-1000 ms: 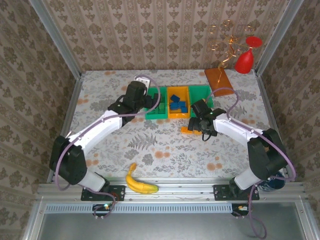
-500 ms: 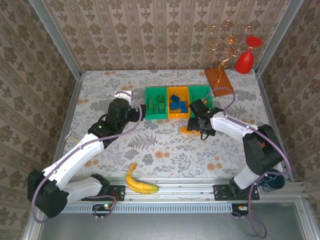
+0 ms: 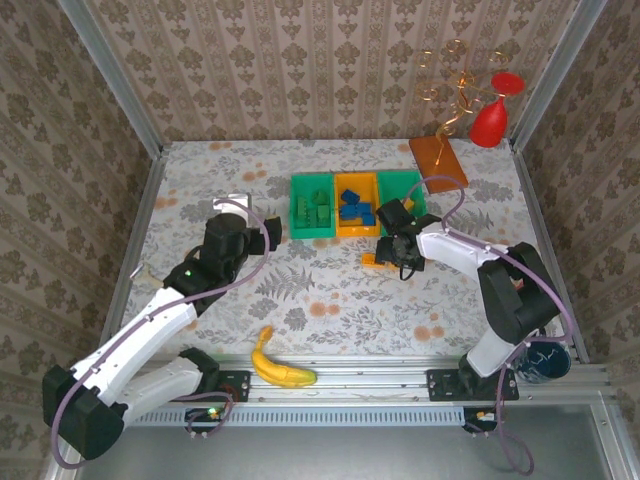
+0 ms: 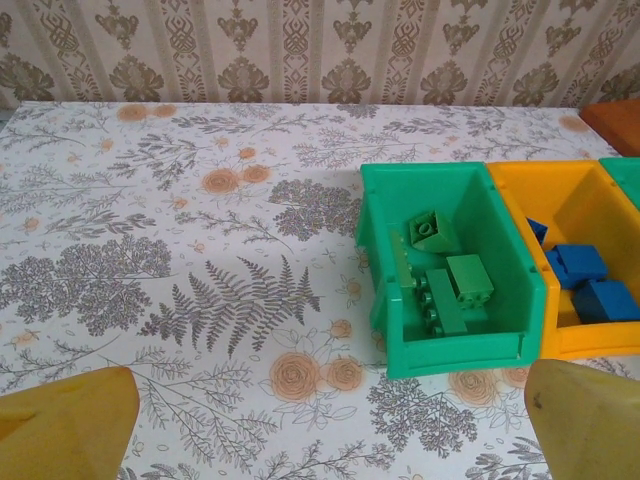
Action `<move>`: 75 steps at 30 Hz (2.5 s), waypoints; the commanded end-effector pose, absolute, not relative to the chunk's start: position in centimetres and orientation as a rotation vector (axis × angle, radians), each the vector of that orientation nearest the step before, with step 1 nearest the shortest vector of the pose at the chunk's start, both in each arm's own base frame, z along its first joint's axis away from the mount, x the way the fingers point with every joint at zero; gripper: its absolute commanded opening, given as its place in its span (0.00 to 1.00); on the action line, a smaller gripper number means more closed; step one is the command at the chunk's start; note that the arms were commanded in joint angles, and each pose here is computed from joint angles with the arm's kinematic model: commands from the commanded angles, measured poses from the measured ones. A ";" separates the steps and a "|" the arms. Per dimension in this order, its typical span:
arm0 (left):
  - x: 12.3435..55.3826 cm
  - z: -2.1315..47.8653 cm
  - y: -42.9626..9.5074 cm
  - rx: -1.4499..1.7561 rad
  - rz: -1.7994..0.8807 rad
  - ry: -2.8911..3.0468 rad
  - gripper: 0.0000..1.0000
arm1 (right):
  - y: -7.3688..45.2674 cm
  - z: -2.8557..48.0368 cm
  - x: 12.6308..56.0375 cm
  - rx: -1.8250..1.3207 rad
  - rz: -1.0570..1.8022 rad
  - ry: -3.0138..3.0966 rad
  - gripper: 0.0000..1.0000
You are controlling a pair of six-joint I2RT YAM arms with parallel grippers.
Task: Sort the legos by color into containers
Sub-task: Pick up the lego from the center of the table, then place the lego in the container.
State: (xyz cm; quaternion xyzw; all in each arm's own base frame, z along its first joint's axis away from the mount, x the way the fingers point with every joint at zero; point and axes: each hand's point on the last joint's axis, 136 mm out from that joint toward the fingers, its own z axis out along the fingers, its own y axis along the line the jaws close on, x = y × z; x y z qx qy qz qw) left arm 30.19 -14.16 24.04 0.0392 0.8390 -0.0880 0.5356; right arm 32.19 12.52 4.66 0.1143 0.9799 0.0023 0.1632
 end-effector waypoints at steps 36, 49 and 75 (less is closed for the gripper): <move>29.2 22.8 -12.7 0.068 -0.158 2.057 1.00 | 10.7 4.2 33.8 0.354 -0.008 2.796 0.28; 28.9 22.3 -11.6 0.029 -0.154 2.059 1.00 | 9.2 10.7 34.2 0.307 -0.059 2.670 0.23; 29.0 21.4 -11.3 0.016 -0.170 2.075 1.00 | 8.4 13.1 46.1 0.312 -0.099 2.591 0.24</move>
